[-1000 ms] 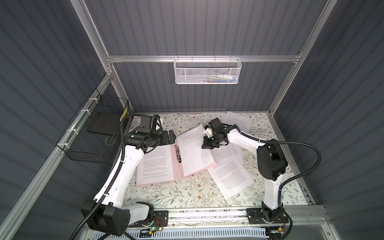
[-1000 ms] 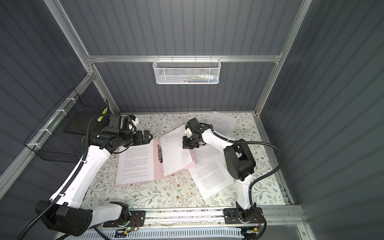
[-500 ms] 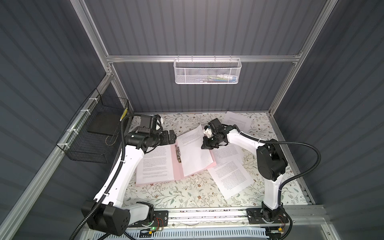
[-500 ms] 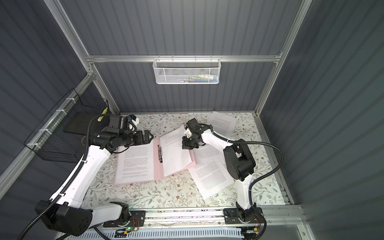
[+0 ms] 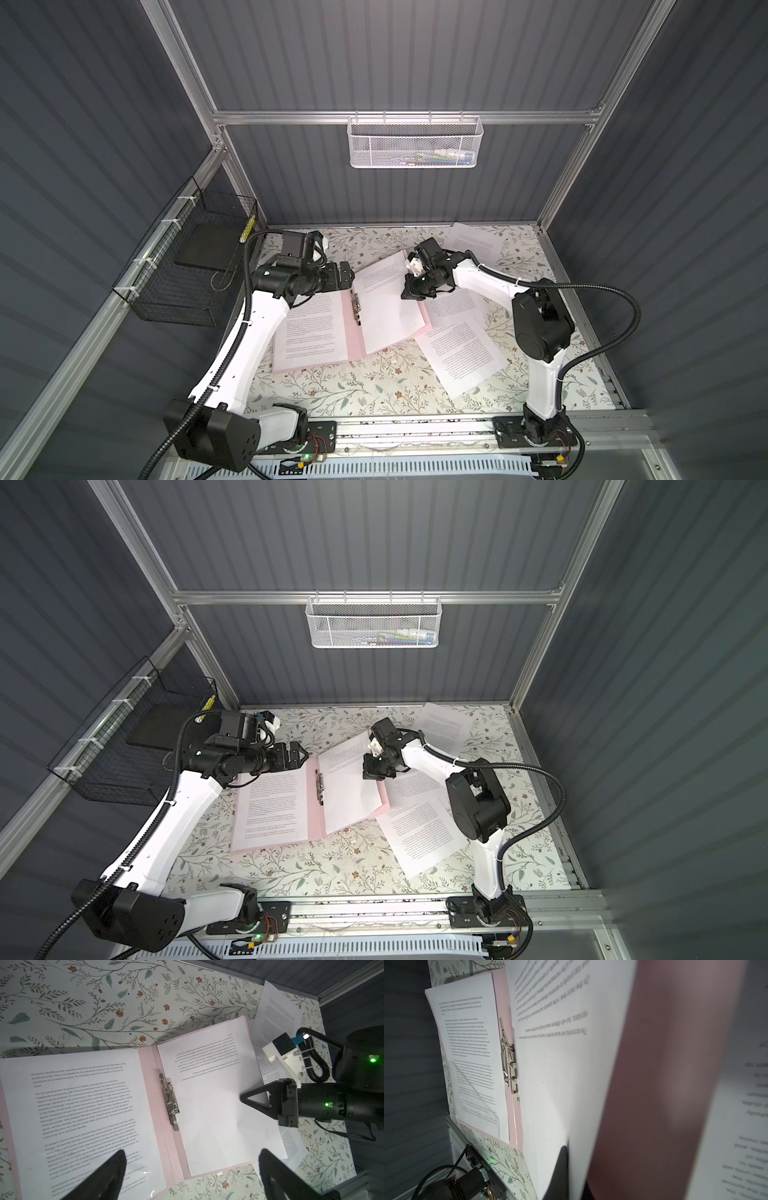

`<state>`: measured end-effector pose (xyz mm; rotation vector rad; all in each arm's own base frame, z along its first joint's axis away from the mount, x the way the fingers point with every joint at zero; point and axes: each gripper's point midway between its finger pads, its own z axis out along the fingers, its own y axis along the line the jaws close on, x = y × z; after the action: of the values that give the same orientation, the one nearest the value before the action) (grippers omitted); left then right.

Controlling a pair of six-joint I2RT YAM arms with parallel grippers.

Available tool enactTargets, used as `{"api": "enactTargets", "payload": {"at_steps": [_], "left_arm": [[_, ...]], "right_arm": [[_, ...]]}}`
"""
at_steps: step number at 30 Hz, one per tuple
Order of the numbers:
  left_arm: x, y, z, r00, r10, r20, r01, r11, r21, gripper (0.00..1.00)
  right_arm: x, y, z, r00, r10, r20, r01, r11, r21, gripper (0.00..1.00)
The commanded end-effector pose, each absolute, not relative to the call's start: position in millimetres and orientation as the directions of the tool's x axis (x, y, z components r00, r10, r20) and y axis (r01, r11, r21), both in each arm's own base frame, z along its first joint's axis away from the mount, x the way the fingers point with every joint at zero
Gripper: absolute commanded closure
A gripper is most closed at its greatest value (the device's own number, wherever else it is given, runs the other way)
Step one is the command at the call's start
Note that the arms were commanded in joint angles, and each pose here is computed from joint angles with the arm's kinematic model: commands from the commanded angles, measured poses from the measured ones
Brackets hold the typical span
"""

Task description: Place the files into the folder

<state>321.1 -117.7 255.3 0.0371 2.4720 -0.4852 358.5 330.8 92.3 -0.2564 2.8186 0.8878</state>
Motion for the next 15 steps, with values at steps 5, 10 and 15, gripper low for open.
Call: {"api": "enactTargets", "payload": {"at_steps": [5, 10, 15], "left_arm": [[317.7, -121.6, 252.6, -0.817, -0.076, -0.572, 0.156, 0.926, -0.345, 0.00], [317.6, -121.9, 252.1, -0.817, -0.076, -0.571, 0.156, 0.925, -0.347, 0.00], [317.5, -121.9, 251.8, -0.817, -0.076, -0.572, 0.157, 0.925, -0.347, 0.00]], "right_arm": [[351.9, 335.9, 95.8, -0.971, -0.115, -0.210, -0.216, 0.797, 0.564, 1.00], [351.1, 340.5, 95.1, -0.971, -0.119, -0.206, -0.218, 0.792, 0.570, 1.00], [349.6, 342.1, 94.9, -0.971, -0.122, -0.205, -0.220, 0.792, 0.570, 1.00]]}}
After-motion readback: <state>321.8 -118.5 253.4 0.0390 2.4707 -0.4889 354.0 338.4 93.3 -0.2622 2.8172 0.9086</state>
